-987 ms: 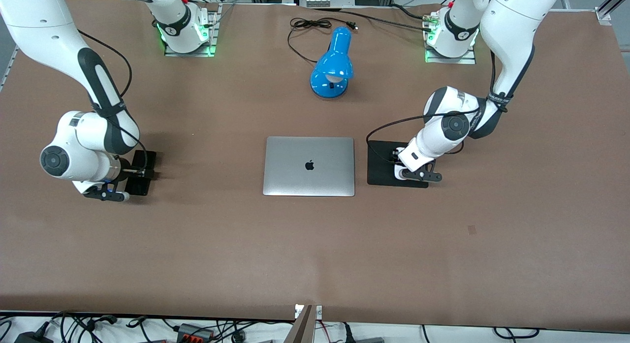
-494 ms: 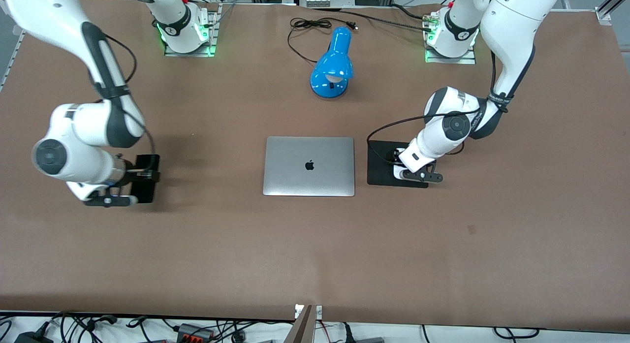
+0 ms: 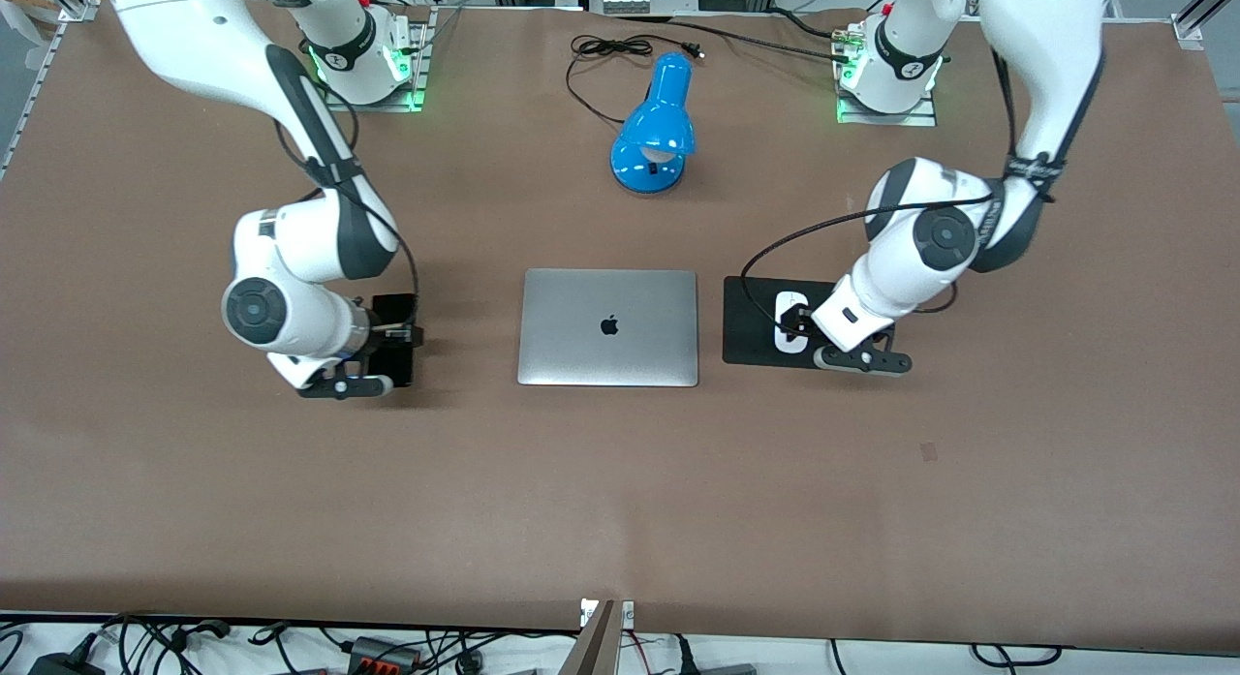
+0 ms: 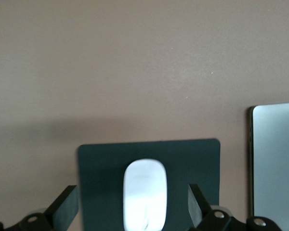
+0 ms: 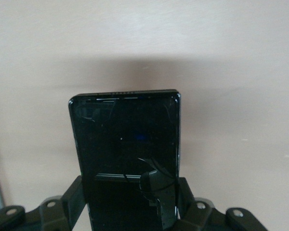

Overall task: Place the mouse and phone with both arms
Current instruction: 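Carry the white mouse onto the black mouse pad with the left gripper, then release the mouse and raise the left gripper while the right gripper carries the phone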

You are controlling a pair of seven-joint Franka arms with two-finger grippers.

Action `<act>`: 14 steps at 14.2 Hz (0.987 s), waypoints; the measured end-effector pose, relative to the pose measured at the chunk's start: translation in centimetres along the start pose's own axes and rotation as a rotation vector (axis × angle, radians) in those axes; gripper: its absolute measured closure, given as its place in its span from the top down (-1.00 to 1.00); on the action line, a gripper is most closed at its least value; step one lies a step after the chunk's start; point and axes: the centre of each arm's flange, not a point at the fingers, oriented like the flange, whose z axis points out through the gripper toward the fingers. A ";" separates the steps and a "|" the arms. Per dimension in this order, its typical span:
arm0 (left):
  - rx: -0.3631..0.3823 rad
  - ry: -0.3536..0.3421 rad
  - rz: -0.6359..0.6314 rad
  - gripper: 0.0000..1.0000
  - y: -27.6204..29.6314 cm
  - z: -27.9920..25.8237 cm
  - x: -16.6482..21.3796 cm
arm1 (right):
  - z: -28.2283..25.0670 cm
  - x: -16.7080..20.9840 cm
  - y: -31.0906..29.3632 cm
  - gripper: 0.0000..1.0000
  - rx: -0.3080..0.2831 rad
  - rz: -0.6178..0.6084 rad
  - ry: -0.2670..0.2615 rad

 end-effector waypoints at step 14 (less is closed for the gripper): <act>0.060 0.030 -0.131 1.00 -10.8 -30.6 2.2 | 5.9 -1.5 -10.0 0.58 -0.039 -0.006 -0.024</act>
